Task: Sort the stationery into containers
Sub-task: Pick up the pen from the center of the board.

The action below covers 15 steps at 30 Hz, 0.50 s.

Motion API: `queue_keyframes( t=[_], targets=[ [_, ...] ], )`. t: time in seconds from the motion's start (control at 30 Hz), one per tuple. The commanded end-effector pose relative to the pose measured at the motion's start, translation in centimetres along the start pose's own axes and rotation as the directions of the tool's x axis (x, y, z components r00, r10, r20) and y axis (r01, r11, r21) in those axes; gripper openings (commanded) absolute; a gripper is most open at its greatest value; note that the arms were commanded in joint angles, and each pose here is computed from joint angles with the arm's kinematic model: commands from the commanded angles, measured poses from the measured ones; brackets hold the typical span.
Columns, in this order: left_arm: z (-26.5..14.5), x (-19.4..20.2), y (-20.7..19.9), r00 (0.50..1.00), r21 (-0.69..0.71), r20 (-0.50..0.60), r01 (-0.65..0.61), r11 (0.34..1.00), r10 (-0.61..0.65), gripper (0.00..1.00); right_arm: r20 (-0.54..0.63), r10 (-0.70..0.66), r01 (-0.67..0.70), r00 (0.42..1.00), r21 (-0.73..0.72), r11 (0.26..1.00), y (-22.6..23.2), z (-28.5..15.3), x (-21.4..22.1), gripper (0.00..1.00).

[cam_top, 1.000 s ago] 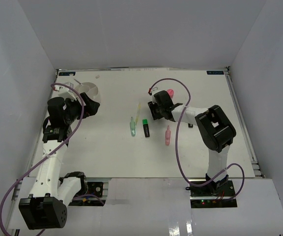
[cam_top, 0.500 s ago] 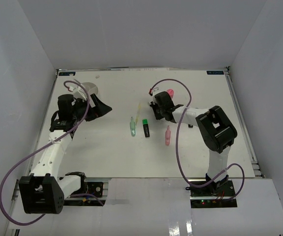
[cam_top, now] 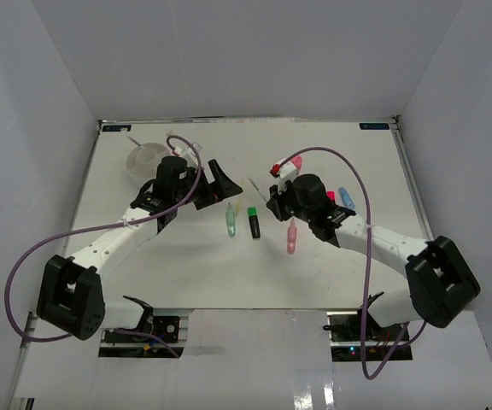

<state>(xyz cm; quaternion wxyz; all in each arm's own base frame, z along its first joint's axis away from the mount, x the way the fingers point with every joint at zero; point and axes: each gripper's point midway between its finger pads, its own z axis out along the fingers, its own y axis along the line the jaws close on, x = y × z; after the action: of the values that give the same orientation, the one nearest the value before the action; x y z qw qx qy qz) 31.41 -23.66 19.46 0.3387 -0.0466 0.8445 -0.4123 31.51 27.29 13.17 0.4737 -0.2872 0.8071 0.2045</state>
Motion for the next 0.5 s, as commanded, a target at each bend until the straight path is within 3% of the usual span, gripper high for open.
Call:
queue_keyframes(
  t=[0.0, 0.27, 0.37, 0.47],
  targets=[
    [1.9, -2.1, -3.3, 0.997, 0.034, 0.074, 0.013, 0.999, -0.016, 0.98, 0.132, 0.013, 0.001, 0.991, -0.108, 0.994, 2.3, -1.9, -2.2, 0.19],
    [5.9, -1.1, -7.0, 0.997, 0.039, 0.072, -0.022, 0.999, 0.019, 0.98, 0.236, 0.011, 0.026, 0.972, -0.153, 0.988, 3.3, -5.0, -3.8, 0.21],
    [7.0, -0.5, -7.4, 0.998, 0.033, 0.056, -0.017, 0.999, 0.015, 0.88, 0.244, 0.012, 0.028, 0.970, -0.161, 0.987, 3.4, -5.4, -3.5, 0.22],
    [7.7, 0.2, -7.6, 0.999, 0.034, 0.038, -0.019, 0.999, 0.018, 0.71, 0.252, 0.012, 0.029, 0.968, -0.158, 0.987, 3.4, -5.7, -3.5, 0.22]
  ],
)
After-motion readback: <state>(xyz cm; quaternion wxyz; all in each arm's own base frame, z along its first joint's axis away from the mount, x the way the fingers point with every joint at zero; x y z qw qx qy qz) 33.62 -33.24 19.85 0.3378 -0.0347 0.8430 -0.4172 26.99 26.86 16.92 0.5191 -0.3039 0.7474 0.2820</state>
